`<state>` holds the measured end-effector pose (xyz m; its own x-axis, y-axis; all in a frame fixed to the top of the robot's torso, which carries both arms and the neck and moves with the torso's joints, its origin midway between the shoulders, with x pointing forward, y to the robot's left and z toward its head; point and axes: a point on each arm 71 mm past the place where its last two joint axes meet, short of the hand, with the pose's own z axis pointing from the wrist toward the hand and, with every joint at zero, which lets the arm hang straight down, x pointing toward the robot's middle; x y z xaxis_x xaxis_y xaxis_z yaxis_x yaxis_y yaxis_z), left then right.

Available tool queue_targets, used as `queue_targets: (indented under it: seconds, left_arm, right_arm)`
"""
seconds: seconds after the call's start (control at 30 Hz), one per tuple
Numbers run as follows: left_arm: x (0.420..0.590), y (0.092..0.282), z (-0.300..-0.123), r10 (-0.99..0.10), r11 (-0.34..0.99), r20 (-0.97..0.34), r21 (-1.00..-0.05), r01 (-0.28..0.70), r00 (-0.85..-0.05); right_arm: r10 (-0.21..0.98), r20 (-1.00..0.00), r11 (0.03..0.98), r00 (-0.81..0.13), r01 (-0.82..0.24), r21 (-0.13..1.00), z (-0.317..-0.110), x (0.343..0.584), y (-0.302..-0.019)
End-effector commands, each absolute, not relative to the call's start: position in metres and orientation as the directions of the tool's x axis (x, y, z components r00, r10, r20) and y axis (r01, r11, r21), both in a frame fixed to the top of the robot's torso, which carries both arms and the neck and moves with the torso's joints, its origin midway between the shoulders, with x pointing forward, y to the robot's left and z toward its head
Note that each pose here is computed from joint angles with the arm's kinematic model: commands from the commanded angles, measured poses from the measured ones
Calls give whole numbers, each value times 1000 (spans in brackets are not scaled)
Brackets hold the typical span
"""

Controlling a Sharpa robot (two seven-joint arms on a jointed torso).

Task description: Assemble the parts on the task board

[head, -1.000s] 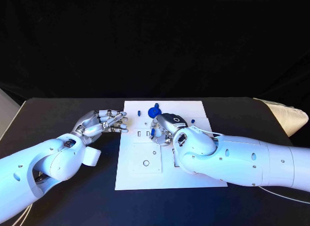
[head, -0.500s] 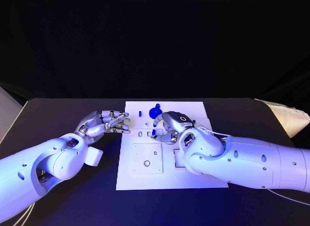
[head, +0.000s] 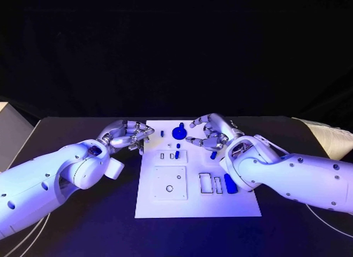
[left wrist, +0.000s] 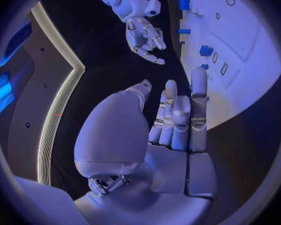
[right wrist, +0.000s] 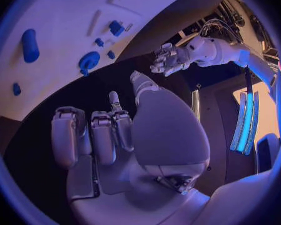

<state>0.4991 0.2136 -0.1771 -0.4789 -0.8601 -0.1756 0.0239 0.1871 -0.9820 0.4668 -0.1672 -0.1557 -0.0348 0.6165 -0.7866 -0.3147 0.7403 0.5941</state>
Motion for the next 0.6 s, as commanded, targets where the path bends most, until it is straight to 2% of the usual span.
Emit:
queue_targets:
  seconds: [0.03, 0.3, 0.6]
  left_arm:
    - [505, 205, -181, -768, 415, -357, -910, 13, -532]
    - [523, 179, -171, -611, 640, -524, -768, 20, -594]
    - [541, 150, -173, -389, 840, -649, -541, 38, -654]
  right_arm:
    - [742, -668, 634, -50, -269, 725, -147, 478, -187]
    - [770, -638, 625, -9, -193, 757, -134, 499, -224]
    - [764, -645, 637, 7, -164, 753, -125, 511, -239]
